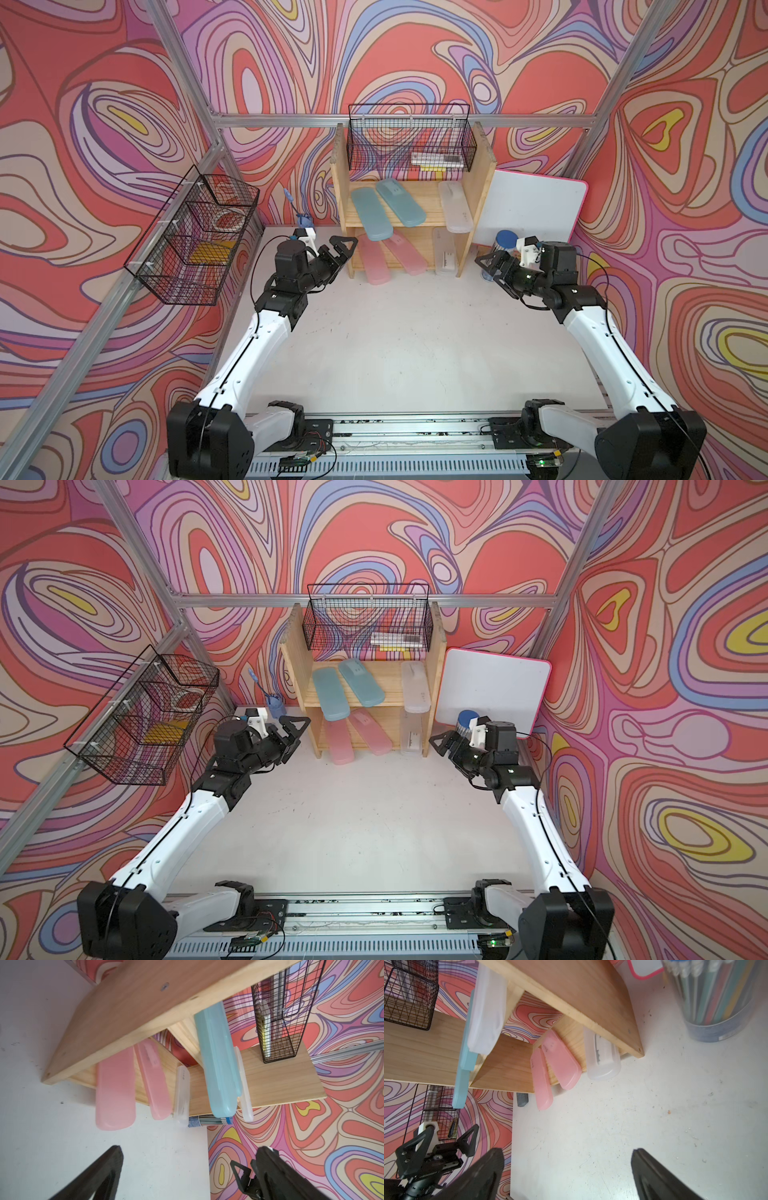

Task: Remove the pencil cases from the shelf
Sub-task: Pick up the pencil case from the shelf.

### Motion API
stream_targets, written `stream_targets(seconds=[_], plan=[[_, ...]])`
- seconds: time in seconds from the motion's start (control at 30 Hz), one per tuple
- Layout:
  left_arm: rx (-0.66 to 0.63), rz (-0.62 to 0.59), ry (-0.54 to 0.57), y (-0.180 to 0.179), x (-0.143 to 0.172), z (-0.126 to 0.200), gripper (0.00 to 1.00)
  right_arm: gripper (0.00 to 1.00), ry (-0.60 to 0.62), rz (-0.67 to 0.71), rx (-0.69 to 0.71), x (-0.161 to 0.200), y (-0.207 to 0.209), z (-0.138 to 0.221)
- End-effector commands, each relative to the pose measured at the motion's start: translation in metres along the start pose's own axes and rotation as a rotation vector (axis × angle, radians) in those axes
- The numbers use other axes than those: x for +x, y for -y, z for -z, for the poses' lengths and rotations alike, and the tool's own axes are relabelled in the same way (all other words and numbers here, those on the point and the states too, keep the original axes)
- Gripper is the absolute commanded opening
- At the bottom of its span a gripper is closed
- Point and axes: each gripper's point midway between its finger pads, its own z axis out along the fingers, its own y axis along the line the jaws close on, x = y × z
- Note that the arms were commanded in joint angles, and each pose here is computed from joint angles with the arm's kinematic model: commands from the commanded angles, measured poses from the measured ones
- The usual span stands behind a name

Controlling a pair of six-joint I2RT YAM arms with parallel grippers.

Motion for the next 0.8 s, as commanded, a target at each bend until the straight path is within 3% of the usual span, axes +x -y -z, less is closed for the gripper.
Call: stream_targets(seconds=[0.0, 0.2, 0.77], plan=[[0.096, 0.043, 0.044, 0.028, -0.011, -0.015, 0.99, 0.96, -0.028, -0.009, -0.057, 0.01, -0.012, 0.004], [0.114, 0.052, 0.033, 0.036, -0.012, -0.04, 0.93, 0.93, -0.034, 0.02, -0.044, 0.018, -0.016, 0.012], [0.184, 0.091, -0.009, 0.045, -0.009, -0.08, 0.55, 0.83, 0.028, 0.033, -0.031, 0.024, -0.012, 0.026]])
